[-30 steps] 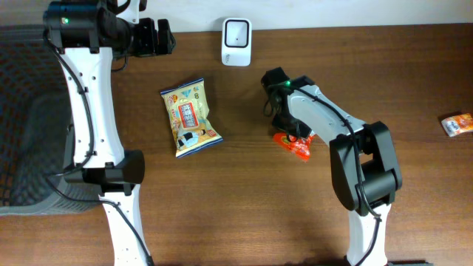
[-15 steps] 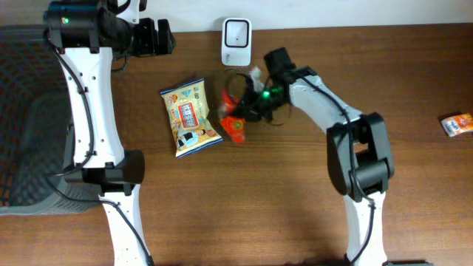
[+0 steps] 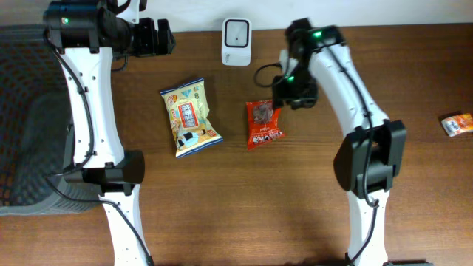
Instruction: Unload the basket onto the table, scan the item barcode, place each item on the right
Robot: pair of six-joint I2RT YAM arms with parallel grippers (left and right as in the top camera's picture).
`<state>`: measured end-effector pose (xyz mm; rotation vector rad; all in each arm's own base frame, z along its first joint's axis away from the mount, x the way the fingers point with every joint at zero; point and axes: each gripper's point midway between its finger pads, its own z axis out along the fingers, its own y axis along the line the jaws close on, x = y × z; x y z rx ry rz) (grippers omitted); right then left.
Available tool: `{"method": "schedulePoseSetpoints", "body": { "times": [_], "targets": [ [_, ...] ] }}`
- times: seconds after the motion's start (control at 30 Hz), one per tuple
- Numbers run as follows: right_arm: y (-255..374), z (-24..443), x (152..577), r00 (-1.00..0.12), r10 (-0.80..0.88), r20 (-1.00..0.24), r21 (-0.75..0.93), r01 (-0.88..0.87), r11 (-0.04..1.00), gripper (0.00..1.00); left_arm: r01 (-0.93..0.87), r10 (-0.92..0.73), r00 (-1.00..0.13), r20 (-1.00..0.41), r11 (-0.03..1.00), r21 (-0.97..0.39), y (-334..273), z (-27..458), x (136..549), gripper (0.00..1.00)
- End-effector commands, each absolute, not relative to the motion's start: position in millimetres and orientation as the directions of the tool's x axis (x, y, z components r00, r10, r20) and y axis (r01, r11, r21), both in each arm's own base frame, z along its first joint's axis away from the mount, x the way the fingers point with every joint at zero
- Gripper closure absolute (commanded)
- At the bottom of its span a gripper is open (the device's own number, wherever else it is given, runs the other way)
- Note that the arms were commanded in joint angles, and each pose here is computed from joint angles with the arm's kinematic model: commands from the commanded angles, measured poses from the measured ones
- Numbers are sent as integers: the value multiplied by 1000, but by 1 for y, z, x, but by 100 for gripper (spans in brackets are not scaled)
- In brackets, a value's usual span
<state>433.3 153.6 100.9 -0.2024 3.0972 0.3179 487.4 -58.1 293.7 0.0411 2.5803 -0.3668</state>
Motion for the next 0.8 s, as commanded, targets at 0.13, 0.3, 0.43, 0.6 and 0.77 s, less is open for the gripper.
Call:
{"method": "schedulePoseSetpoints", "body": {
  "times": [0.13,0.3,0.43,0.6,0.77],
  "targets": [
    [184,12,410,-984,-173,-41,17,-174,985,46,112,-37,-852,-523,962,-250,-56,300,485,1],
    [192,10,424,-986,-129,-104,50,-135,990,96,112,-37,-852,-523,962,-250,-56,300,485,1],
    [230,119,511,-888,-85,-451,149,-169,974,96,112,-37,-852,-523,962,-250,-56,300,485,1],
    [271,198,607,-566,79,-821,265,-254,930,96,112,-37,-852,-523,962,-250,-56,300,485,1],
    [262,163,643,-561,352,-749,492,-116,863,96,112,-37,-852,-523,962,-250,-56,300,485,1]
  ]
}}
